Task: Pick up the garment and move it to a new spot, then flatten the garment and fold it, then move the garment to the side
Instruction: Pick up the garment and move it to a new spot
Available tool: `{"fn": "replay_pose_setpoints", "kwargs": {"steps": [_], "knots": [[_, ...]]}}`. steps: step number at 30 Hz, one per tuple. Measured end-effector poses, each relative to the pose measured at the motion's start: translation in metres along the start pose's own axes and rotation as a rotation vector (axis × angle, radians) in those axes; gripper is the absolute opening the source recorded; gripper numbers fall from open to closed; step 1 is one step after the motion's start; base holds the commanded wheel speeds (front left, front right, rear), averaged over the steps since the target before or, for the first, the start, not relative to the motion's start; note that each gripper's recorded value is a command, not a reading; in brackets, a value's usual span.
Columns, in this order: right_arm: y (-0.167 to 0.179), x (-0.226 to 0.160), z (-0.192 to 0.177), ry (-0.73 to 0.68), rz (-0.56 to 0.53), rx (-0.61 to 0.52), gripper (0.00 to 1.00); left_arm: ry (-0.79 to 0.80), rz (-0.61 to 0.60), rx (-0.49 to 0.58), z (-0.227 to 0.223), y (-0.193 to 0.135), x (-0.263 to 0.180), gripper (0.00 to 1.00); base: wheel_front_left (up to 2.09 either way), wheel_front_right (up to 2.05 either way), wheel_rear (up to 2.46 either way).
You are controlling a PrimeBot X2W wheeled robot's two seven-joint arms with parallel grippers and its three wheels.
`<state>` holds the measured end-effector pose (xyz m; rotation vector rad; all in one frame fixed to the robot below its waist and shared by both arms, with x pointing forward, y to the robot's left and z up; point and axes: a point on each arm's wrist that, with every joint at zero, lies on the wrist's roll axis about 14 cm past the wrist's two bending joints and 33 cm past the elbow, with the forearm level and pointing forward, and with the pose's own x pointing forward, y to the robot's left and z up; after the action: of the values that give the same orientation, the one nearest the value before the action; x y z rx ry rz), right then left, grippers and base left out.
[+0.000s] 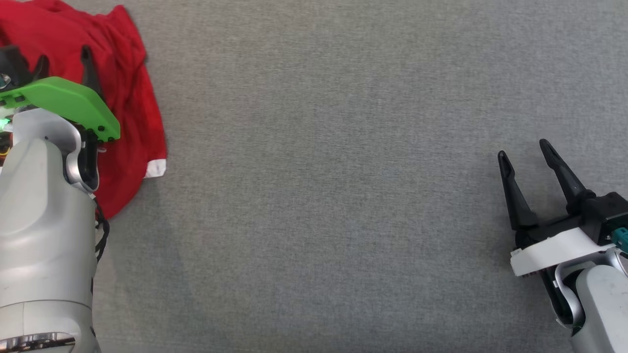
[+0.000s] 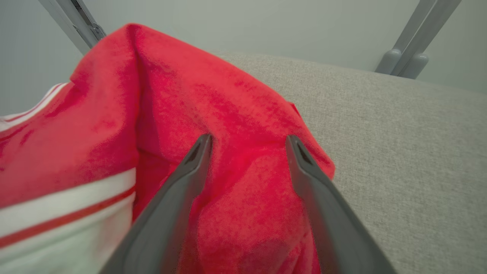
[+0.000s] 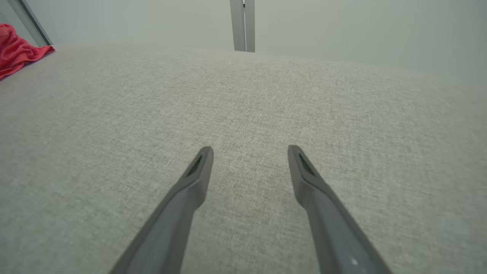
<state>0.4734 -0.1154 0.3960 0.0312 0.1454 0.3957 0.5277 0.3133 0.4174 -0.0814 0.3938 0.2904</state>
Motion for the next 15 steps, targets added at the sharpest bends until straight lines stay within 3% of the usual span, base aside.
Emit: {"fn": "replay_pose_setpoints", "kwargs": {"steps": [4, 5, 6, 7, 15], "knots": [[-0.010, -0.011, -0.006, 0.023, -0.030, -0.005, 1.00, 0.091, -0.021, 0.022, -0.023, -0.014, 0.011, 1.00, 0.00, 0.00, 0.00], [-0.012, -0.014, -0.007, 0.030, -0.037, -0.005, 1.00, 0.120, -0.023, 0.030, -0.030, -0.015, 0.013, 0.40, 0.00, 0.00, 0.00], [-0.013, -0.017, -0.009, 0.038, -0.043, -0.005, 1.00, 0.131, -0.026, 0.034, -0.033, -0.017, 0.014, 0.08, 0.00, 0.00, 0.00], [-0.015, -0.020, -0.010, 0.043, -0.050, -0.004, 1.00, 0.138, -0.029, 0.047, -0.035, -0.018, 0.015, 0.00, 0.00, 0.00, 0.00], [-0.008, -0.035, -0.006, 0.042, -0.080, 0.031, 1.00, -0.046, -0.041, 0.078, 0.021, -0.010, 0.009, 0.00, 0.00, 0.00, 0.00]]}}
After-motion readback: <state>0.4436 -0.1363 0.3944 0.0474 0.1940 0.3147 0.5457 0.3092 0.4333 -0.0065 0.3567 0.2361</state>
